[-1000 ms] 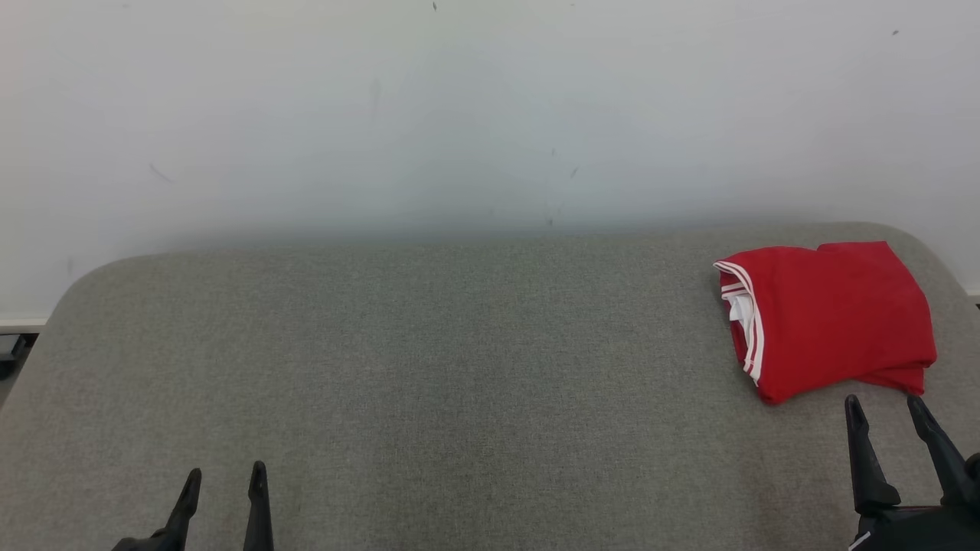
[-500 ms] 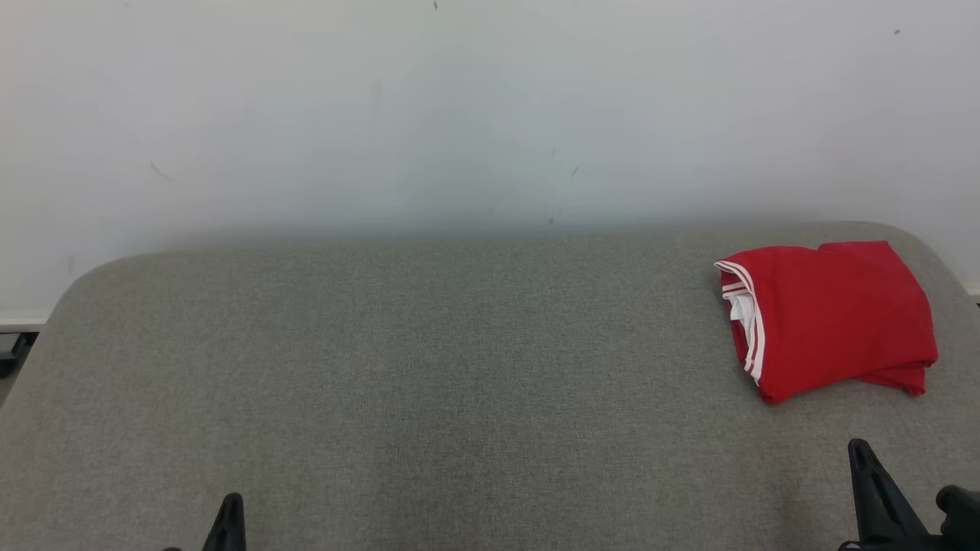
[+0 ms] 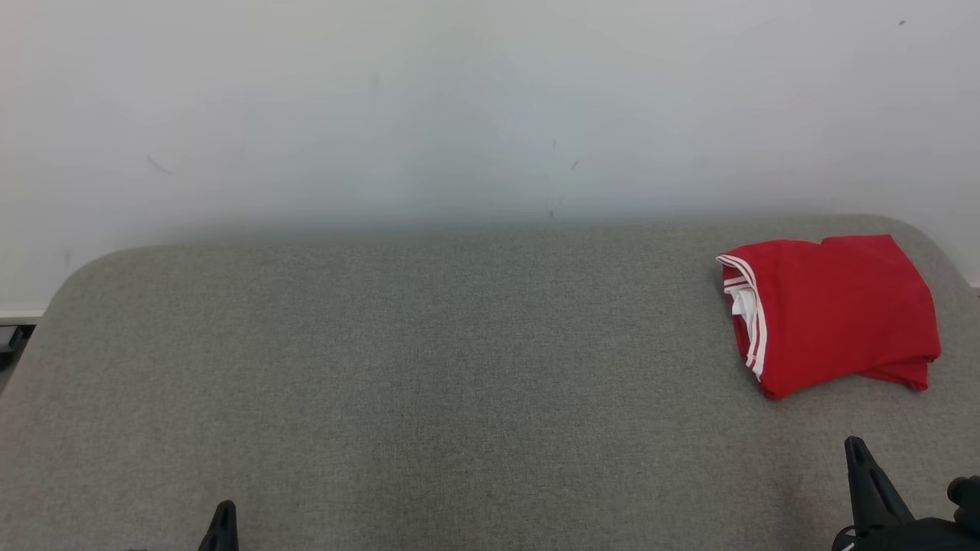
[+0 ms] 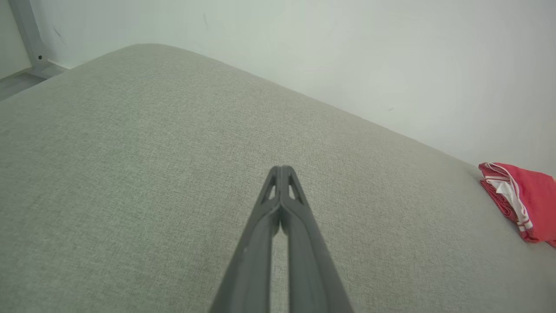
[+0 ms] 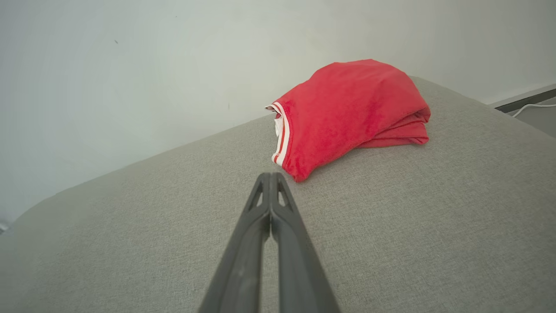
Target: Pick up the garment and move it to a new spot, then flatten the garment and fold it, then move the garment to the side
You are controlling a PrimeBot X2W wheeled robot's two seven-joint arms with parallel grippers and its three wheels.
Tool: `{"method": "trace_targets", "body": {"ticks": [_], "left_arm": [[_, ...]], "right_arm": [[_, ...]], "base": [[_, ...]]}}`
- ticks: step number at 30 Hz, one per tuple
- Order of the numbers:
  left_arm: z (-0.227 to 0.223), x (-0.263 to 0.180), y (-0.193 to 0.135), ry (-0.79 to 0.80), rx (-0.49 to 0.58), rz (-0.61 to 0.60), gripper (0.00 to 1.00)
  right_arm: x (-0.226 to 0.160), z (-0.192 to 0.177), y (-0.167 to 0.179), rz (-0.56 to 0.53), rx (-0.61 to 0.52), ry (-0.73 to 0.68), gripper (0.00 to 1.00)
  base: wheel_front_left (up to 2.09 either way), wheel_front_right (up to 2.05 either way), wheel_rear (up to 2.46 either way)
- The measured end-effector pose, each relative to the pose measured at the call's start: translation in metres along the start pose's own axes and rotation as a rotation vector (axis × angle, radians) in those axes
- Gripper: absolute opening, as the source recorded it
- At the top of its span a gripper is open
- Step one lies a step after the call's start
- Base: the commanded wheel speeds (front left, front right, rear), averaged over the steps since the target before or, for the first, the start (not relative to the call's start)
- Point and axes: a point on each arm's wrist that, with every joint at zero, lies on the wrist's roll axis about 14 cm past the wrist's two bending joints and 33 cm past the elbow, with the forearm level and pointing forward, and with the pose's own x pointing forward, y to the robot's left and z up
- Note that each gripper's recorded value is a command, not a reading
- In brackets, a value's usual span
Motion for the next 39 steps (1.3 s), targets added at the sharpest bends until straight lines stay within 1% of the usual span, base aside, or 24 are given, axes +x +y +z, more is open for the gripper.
{"method": "trace_targets", "body": {"ticks": [3,4,18,20,39], "left_arm": [[0.0,0.003,0.0,0.008,-0.044,-0.003,0.0],[0.002,0.005,0.0,0.005,-0.073,-0.008,0.0],[0.0,0.014,0.004,0.035,-0.291,-0.008,0.0],[-0.003,0.015,0.006,0.048,-0.34,-0.003,0.0],[0.0,0.029,0.007,0.054,-0.646,-0.02,0.0]], "right_arm": [[0.001,-0.002,0.0,-0.003,0.04,0.011,0.0],[0.001,-0.004,0.0,-0.007,0.075,0.02,0.0],[0.01,-0.011,0.004,-0.014,0.278,0.055,0.0],[0.011,-0.013,0.004,-0.017,0.326,0.066,0.0],[0.024,-0.016,0.016,0.006,0.602,0.091,0.0]], "base": [[0.0,0.0,0.0],[0.0,0.0,0.0],[0.0,0.0,0.0],[0.0,0.0,0.0],[0.0,0.0,0.0]]}}
